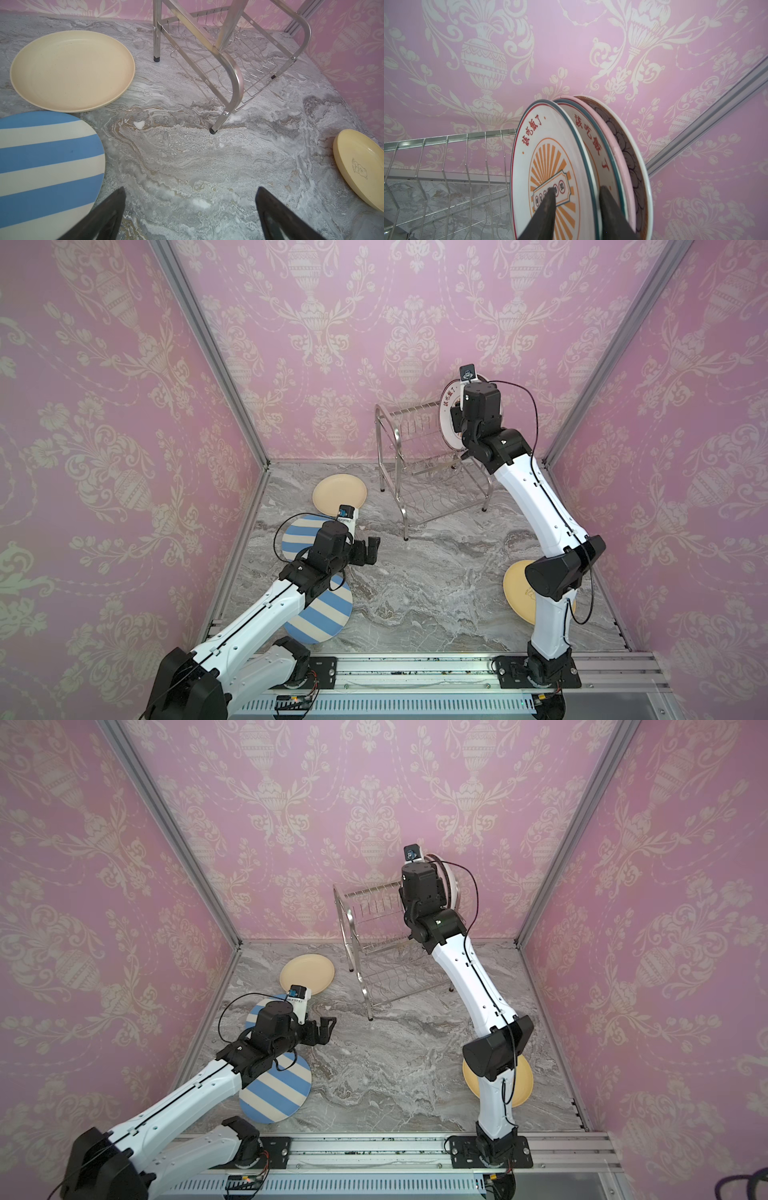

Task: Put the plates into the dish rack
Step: 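Push the held sunburst plate down into the rack slot with the right gripper, then open the right gripper and withdraw it from the rack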

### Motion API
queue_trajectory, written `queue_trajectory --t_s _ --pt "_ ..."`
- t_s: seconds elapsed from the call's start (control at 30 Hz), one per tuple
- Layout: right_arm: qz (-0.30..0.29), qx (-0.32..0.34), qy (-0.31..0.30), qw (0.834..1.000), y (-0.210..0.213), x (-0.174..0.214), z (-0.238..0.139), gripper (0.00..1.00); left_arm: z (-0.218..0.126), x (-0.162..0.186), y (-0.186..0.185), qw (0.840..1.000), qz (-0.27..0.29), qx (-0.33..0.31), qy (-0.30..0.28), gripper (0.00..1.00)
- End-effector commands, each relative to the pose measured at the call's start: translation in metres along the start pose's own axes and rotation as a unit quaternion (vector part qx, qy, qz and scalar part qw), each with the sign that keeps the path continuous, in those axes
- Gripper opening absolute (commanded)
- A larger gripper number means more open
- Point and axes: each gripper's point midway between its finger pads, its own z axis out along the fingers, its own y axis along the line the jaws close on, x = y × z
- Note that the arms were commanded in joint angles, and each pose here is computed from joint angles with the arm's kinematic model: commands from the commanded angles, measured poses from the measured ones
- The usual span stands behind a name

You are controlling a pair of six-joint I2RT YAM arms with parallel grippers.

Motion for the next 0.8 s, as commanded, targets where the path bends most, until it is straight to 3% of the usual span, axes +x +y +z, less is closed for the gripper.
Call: queue_trajectory --t_s 0.0,0.3,0.43,0.63,0.77 --pt "0.001 0.002 -0.017 1.000 -0.015 -0.017 -0.013 0.38 0.003 0.001 0.001 1.000 -0.014 0.003 0.002 0.99" --pt "0.001 -0.008 -0.024 1.000 -0.014 -0.023 -0.019 0.40 0.002 0.002 0.001 1.000 -0.014 0.004 0.000 0.99" --pt "-0.001 -0.013 -0.029 0.999 -0.014 -0.030 -0.023 0.47 0.001 0.000 0.001 1.000 -0.013 0.004 -0.002 0.99" --pt "0.012 -0.026 -0.037 0.999 -0.020 -0.039 -0.034 0.67 -0.001 -0.005 0.000 1.000 -0.011 0.003 -0.009 0.99" --pt "0.028 -0.046 -0.042 0.998 -0.024 -0.044 -0.049 0.72 -0.003 -0.008 0.001 1.000 -0.007 0.000 -0.012 0.99"
